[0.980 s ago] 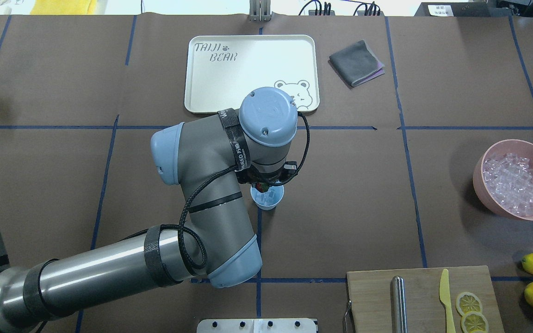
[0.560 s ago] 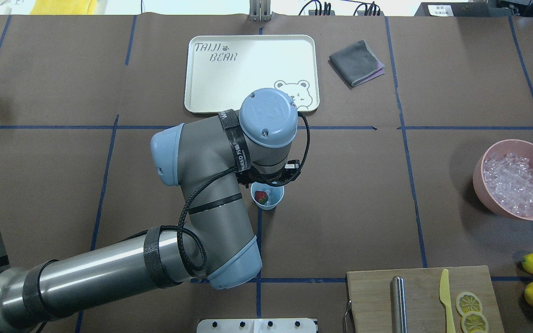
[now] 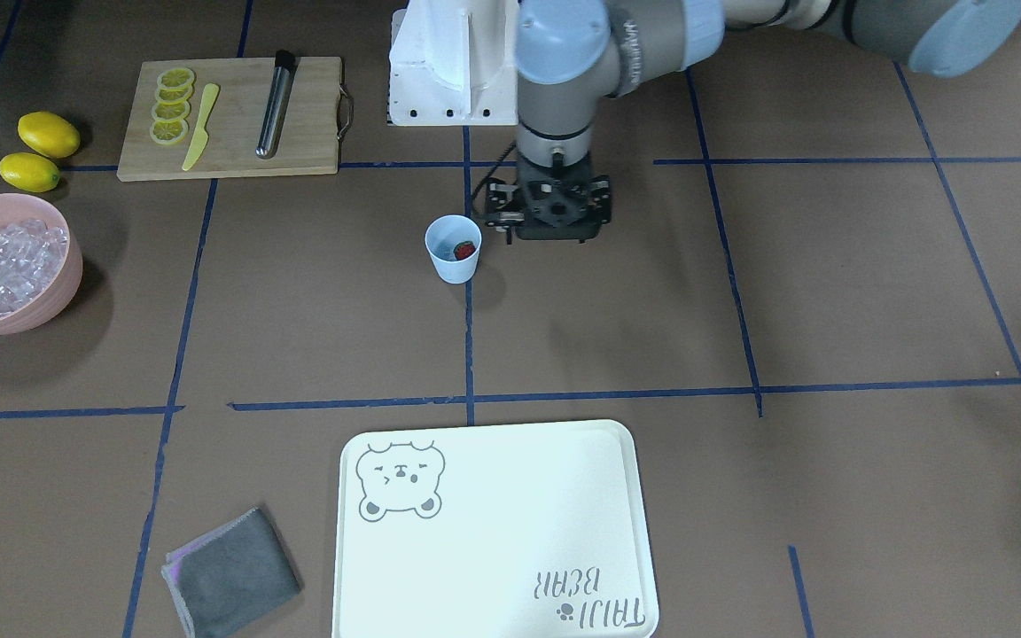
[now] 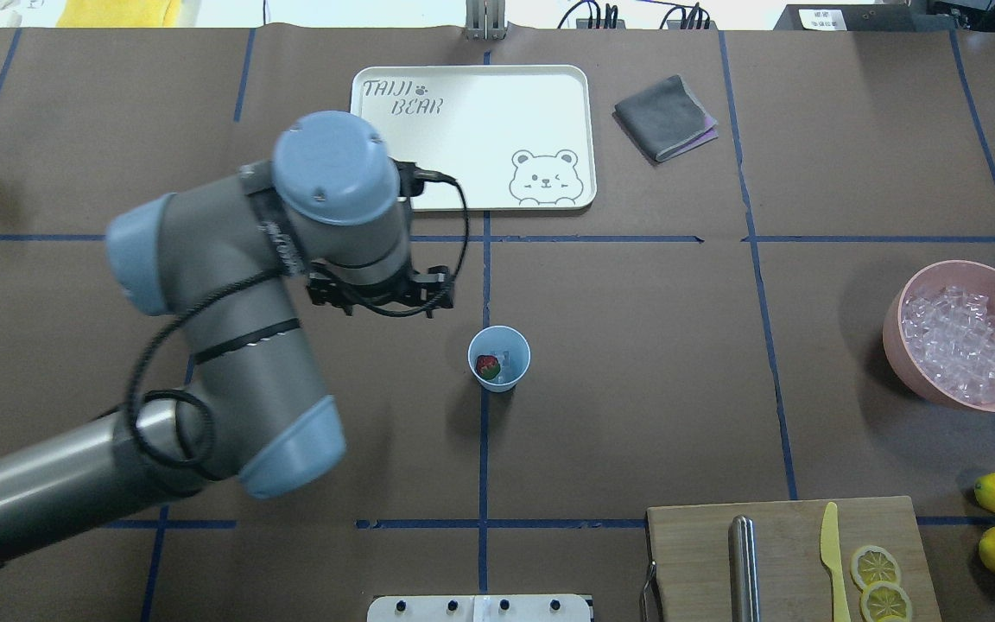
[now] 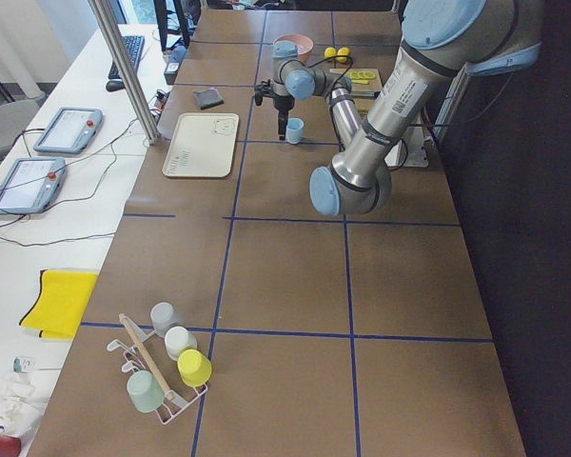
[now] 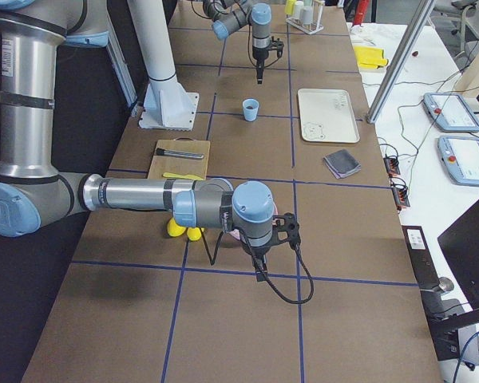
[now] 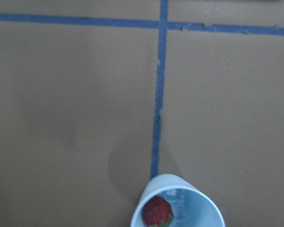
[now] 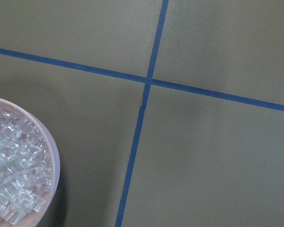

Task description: Put ice and strawberries in cup

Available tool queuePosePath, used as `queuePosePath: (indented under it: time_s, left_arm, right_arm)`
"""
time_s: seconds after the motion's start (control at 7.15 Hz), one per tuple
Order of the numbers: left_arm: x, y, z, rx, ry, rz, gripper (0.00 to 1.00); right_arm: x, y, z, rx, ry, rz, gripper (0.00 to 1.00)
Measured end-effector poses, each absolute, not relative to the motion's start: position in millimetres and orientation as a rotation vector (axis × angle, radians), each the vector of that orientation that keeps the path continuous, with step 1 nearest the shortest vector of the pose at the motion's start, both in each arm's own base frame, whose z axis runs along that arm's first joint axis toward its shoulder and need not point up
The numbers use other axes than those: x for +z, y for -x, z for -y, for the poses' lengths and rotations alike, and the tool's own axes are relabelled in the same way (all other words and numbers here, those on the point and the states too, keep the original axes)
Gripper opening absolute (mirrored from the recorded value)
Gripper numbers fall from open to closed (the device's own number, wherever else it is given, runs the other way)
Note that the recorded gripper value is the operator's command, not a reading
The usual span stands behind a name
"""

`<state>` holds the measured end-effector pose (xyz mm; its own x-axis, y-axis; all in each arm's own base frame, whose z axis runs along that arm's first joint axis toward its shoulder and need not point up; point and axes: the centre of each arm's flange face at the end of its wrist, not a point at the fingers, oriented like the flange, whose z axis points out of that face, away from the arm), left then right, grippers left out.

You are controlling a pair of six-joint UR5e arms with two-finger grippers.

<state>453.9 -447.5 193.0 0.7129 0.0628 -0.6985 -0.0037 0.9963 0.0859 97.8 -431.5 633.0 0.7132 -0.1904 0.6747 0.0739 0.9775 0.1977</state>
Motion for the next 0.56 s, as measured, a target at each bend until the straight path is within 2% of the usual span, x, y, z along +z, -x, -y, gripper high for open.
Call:
queuePosePath:
  time_s: [0.56]
  left_arm:
    - [321,-233,507,0.225,-0.116,-0.727,1.0]
  right_arm:
    - [634,-98,431,-0.147,-0.159,0.762,1.0]
